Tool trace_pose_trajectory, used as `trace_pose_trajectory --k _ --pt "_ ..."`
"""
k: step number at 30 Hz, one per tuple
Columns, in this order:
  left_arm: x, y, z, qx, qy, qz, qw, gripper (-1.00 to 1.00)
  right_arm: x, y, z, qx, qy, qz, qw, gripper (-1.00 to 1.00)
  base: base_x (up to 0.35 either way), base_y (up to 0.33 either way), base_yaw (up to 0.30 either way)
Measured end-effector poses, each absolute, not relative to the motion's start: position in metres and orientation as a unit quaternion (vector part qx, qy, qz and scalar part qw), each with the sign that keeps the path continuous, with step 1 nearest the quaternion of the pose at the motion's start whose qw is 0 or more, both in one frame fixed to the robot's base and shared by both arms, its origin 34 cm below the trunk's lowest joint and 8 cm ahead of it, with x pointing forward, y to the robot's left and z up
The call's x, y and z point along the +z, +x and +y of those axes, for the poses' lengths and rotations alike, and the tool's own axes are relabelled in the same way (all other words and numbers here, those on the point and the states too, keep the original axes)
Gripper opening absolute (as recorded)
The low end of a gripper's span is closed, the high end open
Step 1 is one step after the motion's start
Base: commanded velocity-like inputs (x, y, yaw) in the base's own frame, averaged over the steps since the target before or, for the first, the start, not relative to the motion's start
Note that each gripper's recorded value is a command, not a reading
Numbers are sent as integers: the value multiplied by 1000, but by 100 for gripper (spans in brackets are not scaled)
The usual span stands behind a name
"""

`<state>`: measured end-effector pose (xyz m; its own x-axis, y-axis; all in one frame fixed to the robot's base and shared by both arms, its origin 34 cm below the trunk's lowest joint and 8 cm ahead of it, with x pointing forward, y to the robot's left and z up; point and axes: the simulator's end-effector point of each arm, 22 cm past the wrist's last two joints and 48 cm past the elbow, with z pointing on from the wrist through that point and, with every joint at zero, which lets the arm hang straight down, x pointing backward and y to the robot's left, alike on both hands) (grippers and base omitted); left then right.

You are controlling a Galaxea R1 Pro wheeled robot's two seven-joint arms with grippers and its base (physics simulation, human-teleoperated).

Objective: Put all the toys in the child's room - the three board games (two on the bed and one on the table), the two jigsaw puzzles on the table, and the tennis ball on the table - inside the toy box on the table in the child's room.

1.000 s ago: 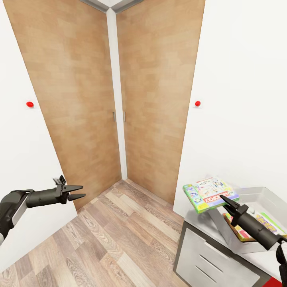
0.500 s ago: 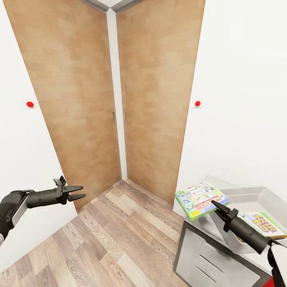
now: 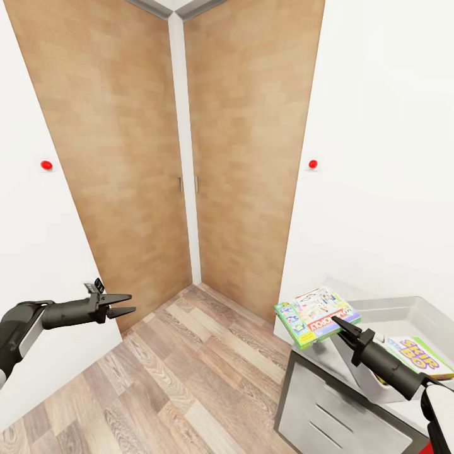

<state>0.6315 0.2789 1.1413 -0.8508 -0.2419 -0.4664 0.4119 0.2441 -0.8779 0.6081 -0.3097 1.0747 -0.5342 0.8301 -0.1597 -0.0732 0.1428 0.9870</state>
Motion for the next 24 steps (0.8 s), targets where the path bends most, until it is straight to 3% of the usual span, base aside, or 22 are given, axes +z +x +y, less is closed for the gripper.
trace_pose_trajectory --k 13,24 --pt "1141 631 279 -612 57 742 267 100 1075 608 -310 587 291 650 385 -100 3 0 -13" --pt "1141 631 279 -612 57 742 267 100 1075 608 -311 587 292 650 386 -100 12 -26 -204"
